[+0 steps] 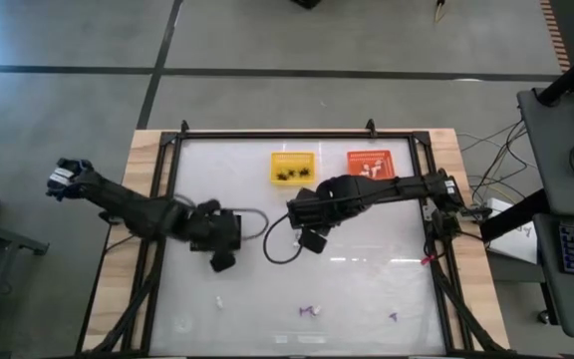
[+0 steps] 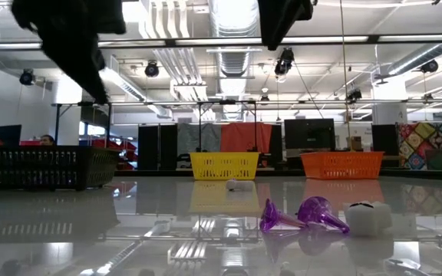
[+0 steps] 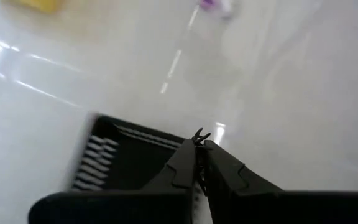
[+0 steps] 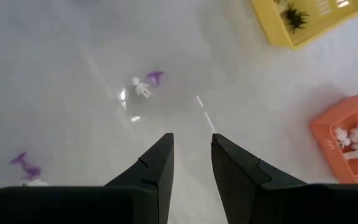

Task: Sort Halloween decoration
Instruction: Put the black spider toy into the yellow basket

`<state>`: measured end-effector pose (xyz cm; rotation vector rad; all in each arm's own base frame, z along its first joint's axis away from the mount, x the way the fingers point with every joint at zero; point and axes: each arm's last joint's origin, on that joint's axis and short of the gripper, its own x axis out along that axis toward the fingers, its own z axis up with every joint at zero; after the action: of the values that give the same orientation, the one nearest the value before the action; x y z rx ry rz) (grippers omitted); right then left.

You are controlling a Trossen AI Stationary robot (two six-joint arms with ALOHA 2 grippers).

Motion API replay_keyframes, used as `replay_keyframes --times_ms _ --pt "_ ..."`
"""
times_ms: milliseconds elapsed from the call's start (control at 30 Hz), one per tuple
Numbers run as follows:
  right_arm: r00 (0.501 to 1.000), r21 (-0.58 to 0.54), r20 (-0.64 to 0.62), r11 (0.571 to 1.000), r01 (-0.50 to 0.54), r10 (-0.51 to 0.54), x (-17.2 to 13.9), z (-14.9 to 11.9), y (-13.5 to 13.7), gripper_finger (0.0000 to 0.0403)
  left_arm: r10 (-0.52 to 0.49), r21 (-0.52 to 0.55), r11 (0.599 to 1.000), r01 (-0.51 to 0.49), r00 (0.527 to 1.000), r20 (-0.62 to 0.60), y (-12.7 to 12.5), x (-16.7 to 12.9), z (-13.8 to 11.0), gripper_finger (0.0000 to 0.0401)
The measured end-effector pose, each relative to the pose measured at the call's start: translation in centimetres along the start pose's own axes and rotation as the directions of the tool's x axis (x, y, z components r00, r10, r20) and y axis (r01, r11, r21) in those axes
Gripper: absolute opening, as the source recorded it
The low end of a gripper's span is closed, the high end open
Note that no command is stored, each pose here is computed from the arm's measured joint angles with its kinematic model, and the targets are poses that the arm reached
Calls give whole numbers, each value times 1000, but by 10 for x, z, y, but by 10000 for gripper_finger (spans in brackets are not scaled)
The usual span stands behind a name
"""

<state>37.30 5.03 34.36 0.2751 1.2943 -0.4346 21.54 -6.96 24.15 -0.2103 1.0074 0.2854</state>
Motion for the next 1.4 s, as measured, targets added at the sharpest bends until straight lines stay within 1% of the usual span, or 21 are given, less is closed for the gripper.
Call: replay_keyframes --times_ms 133,200,233,367,533,667,733,767,933,1033,1200,1400 --pt "1000 61 -2 998 8 -8 2 5 -8 98 64 71 995 -65 998 20 28 8 15 0" --pt "1000 76 -3 997 12 -12 3 8 -13 98 85 81 993 -88 996 43 43 13 23 0" --pt "1000 82 -4 996 14 -14 3 9 -15 98 80 82 993 -84 996 50 50 15 28 0" --pt "1000 112 -7 993 23 -23 5 15 -25 98 0 76 997 -8 994 110 80 24 47 0" --pt "999 130 0 991 36 -37 3 22 -43 98 -6 44 999 -3 979 206 119 33 66 0" --pt "998 151 22 987 51 -55 -2 26 -61 98 -87 -12 995 94 955 283 148 40 78 0" --pt "998 167 28 985 52 -58 -5 28 -69 98 -123 -37 989 141 946 300 158 46 81 0" --pt "998 172 31 984 54 -60 -6 29 -74 98 -125 -39 989 144 944 306 161 49 82 0" --pt "997 173 48 983 58 -67 -9 34 -93 98 -95 -51 992 119 936 338 182 75 89 0" --pt "996 185 46 981 66 -76 -9 37 -103 98 -98 -71 989 130 935 340 194 90 95 0" --pt "995 199 50 977 72 -84 -11 39 -116 98 -92 -79 989 128 932 350 212 102 110 0" --pt "995 200 47 977 79 -90 -10 41 -123 98 -215 -61 966 250 914 345 225 115 120 5"
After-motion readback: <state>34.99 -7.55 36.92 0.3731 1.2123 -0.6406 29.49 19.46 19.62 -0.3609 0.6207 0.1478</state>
